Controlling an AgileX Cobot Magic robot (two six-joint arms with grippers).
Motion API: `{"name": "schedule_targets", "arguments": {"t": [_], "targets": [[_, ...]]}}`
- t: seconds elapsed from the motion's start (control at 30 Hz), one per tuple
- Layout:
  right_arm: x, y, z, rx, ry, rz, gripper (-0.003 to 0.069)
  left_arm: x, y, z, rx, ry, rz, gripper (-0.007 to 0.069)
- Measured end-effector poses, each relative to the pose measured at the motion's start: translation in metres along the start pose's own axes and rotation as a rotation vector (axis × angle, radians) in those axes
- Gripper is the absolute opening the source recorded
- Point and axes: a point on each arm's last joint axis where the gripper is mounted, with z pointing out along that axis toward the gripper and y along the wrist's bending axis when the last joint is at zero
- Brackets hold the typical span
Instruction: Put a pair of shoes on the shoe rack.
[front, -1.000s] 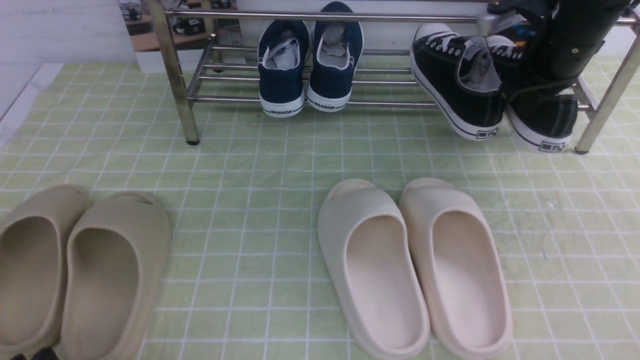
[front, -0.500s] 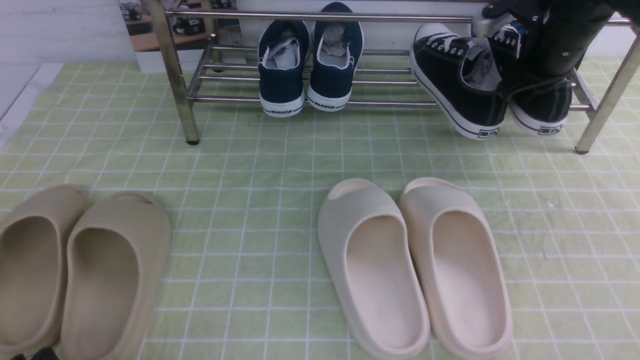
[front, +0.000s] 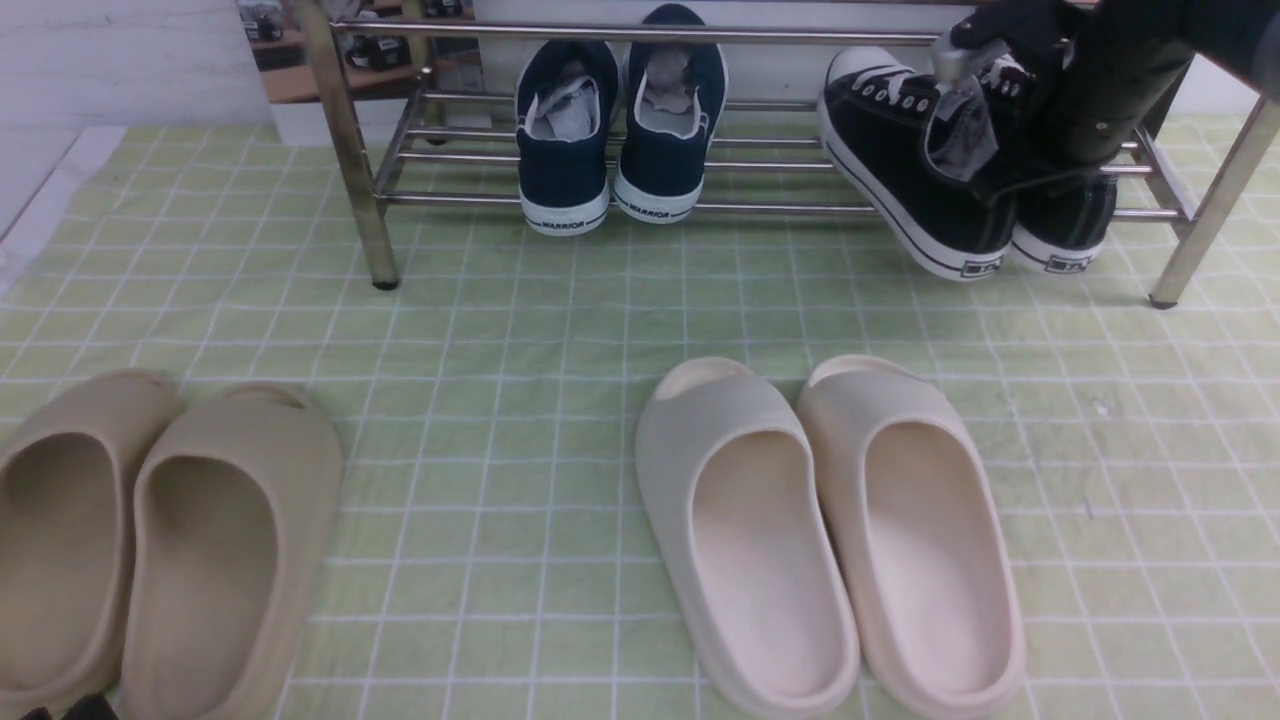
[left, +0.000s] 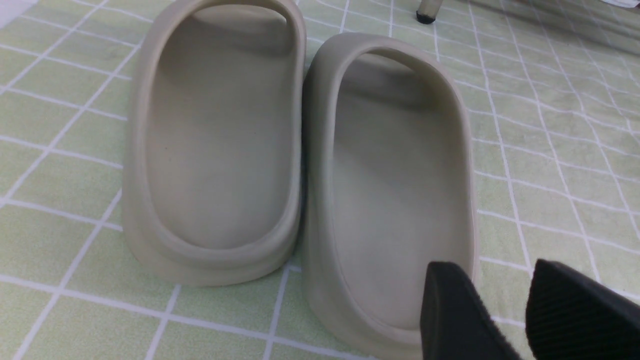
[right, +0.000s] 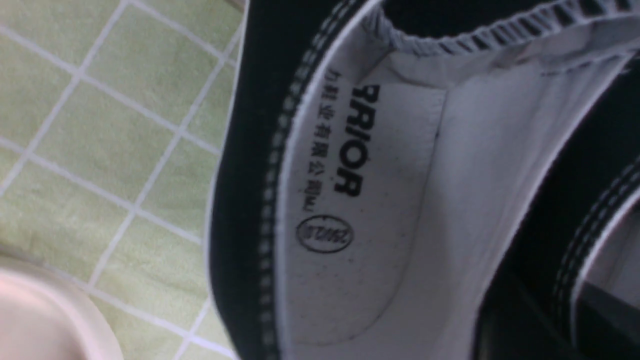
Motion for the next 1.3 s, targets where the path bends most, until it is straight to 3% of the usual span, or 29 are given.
{"name": "schedule_targets", "arguments": {"t": [0.2,0.27,0.4,0.57,0.7,0.77,0.97,1.07,1.3], "targets": [[0.002,-0.002,-0.031,-0.005,0.034,0.032,0.0403,0.0,0.0,0.0,0.0,0.0,0.0,0.0239],[0.004,-0.003,-0.049,-0.013,0.059,0.036,0.0452,0.0,0.0,0.0,0.0,0.0,0.0,0.0239],[0.007,-0.004,-0.083,-0.018,0.059,0.059,0.0479,0.0,0.0,0.0,0.0,0.0,0.0,0.0239],[0.015,0.001,-0.13,-0.049,0.0,0.167,0.0419,0.0,0.0,0.0,0.0,0.0,0.0,0.0239],[0.035,0.012,-0.159,-0.11,-0.008,0.203,0.032,0.0,0.0,0.0,0.0,0.0,0.0,0.0239],[0.057,0.021,-0.187,-0.139,-0.018,0.214,0.0225,0.0,0.0,0.0,0.0,0.0,0.0,0.0239],[0.118,0.041,-0.236,-0.129,-0.082,0.219,0.0067,0.0,0.0,0.0,0.0,0.0,0.0,0.0239],[0.159,0.054,-0.27,-0.081,-0.271,0.233,0.0003,0.0,0.0,0.0,0.0,0.0,0.0,0.0239],[0.228,0.078,-0.312,-0.001,-0.703,0.277,-0.0005,0.0,0.0,0.0,0.0,0.0,0.0,0.0239]]}}
